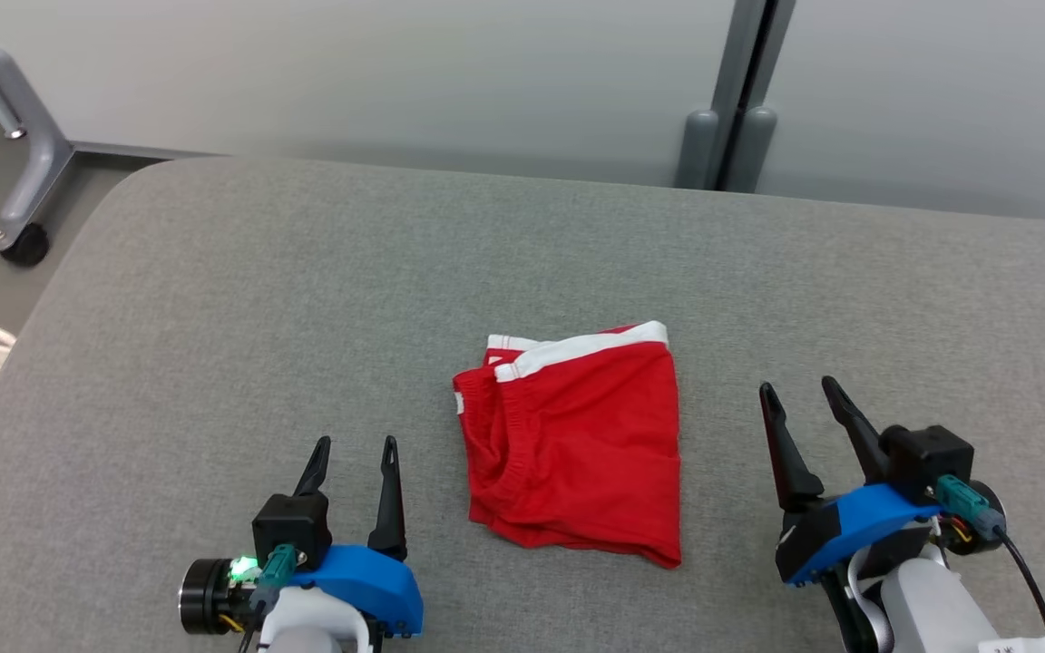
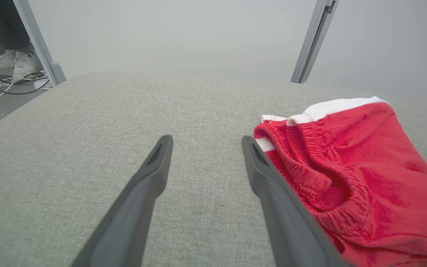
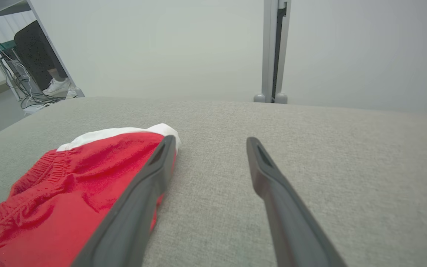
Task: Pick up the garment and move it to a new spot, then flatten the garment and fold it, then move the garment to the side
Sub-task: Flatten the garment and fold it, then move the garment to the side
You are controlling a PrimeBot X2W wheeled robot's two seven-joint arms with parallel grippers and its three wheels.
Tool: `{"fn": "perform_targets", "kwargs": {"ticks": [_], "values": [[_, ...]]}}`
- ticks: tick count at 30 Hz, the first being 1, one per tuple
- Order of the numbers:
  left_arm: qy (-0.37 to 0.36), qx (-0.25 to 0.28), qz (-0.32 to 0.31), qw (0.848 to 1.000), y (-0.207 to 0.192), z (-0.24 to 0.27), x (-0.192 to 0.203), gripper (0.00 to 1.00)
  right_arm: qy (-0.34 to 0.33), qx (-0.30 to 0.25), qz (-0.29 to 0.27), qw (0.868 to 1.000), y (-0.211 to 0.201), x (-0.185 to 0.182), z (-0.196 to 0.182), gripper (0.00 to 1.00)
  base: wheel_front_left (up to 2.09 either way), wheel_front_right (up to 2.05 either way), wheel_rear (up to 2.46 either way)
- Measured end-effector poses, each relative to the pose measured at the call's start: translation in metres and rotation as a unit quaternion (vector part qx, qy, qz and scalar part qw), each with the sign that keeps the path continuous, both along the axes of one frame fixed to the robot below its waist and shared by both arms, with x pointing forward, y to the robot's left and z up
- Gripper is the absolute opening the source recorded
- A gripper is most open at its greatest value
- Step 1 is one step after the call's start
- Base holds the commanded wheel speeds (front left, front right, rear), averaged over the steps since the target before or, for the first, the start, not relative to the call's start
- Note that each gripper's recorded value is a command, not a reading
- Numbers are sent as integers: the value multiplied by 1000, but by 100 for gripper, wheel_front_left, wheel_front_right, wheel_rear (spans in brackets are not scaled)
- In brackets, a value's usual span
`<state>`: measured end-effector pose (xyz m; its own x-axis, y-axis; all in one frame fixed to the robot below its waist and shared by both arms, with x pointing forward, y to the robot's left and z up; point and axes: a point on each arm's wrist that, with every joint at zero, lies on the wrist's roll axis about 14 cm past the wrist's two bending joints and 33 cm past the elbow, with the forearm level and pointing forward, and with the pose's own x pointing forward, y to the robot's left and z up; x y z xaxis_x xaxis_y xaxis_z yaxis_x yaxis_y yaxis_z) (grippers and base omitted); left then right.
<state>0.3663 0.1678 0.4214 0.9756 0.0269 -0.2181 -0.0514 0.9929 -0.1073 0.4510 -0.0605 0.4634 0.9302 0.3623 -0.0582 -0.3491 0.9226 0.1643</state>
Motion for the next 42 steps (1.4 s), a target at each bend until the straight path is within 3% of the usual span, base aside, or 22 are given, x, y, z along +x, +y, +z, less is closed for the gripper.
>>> {"fn": "perform_targets", "kwargs": {"ticks": [8, 19, 30, 36, 42], "values": [[-3, 24, -12, 1000, -7, 0, -11, 100, 14, -33, -75, 997, -61, -34, -12, 100, 0, 0, 0], [17, 28, -14, 999, -5, -15, -42, 100, 35, -32, -93, 994, -78, -74, -23, 100, 0, 0, 0], [16, 20, -8, 1000, 1, -14, -46, 100, 60, -24, -49, 997, -45, -68, -37, 100, 0, 0, 0], [22, 16, 22, 999, 16, -16, -52, 100, 61, -23, 16, 998, 7, -27, -34, 100, 0, 0, 0], [42, 21, 75, 996, 45, -25, -70, 100, 104, -34, 55, 992, 43, -8, -60, 100, 0, 0, 0]]}}
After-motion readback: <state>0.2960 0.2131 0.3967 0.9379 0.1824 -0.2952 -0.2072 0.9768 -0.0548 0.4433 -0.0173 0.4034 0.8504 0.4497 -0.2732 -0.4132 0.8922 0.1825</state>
